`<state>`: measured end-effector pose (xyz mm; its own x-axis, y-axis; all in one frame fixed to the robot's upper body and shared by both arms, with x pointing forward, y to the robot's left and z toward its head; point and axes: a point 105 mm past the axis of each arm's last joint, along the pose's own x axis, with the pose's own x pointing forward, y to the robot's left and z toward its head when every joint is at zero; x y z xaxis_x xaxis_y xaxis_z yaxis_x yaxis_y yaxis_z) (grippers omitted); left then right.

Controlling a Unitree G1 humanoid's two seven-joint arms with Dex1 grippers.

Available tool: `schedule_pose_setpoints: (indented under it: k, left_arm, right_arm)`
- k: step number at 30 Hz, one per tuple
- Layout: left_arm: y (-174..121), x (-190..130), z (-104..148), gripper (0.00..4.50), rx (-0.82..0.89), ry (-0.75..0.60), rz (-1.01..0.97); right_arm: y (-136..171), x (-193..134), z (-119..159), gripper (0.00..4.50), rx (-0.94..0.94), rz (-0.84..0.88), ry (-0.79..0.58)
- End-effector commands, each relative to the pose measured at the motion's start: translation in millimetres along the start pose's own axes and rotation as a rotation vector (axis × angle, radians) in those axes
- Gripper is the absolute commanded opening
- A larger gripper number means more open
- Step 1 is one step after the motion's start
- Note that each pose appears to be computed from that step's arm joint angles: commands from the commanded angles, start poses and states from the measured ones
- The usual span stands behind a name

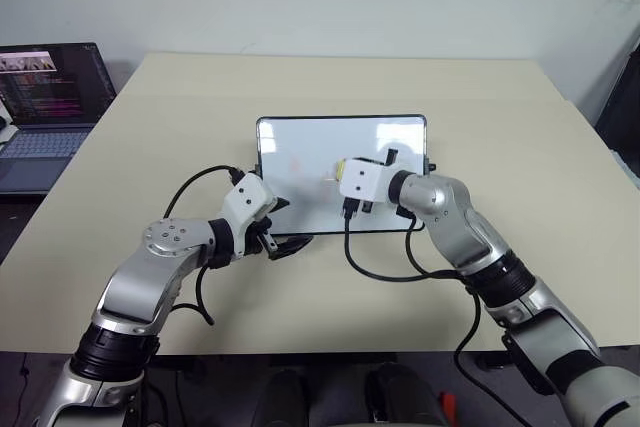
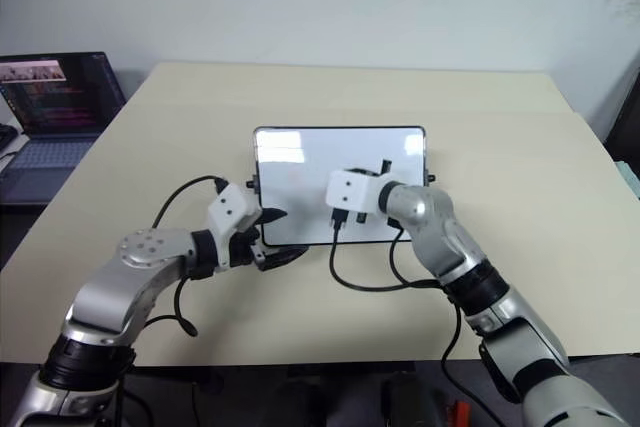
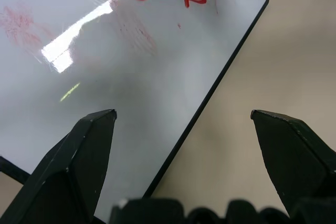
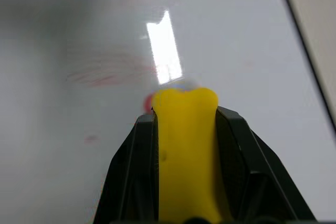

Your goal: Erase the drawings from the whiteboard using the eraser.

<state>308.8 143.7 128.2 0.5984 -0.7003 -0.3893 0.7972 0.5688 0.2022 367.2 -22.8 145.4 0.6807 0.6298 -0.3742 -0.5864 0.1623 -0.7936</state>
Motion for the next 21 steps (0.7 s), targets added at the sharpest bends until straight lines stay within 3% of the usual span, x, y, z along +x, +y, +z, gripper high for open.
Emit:
schedule_pose_setpoints:
  k: [1, 6, 8, 13, 21]
  left_arm:
    - [1, -2, 12, 4.5, 0.032, -0.035, 0.006]
    - [-2, -1, 12, 4.5, 0.029, -0.036, -0.001]
    - [-2, -1, 11, 4.5, 0.028, -0.036, -0.001]
    - [-2, -1, 10, 4.5, 0.024, -0.035, -0.002]
    - [-3, -1, 10, 4.5, 0.02, -0.037, 0.002]
  right_arm:
    - [14, 2, -25, 1.16, 0.037, 0.067, 0.1]
    - [-35, 3, -9, 1.15, 0.034, -0.201, 0.033]
    - [-41, 4, -3, 1.15, 0.034, -0.23, 0.008]
    - [-33, 9, 8, 1.15, 0.035, -0.194, -0.03]
    - [16, 7, -24, 1.15, 0.053, 0.058, 0.094]
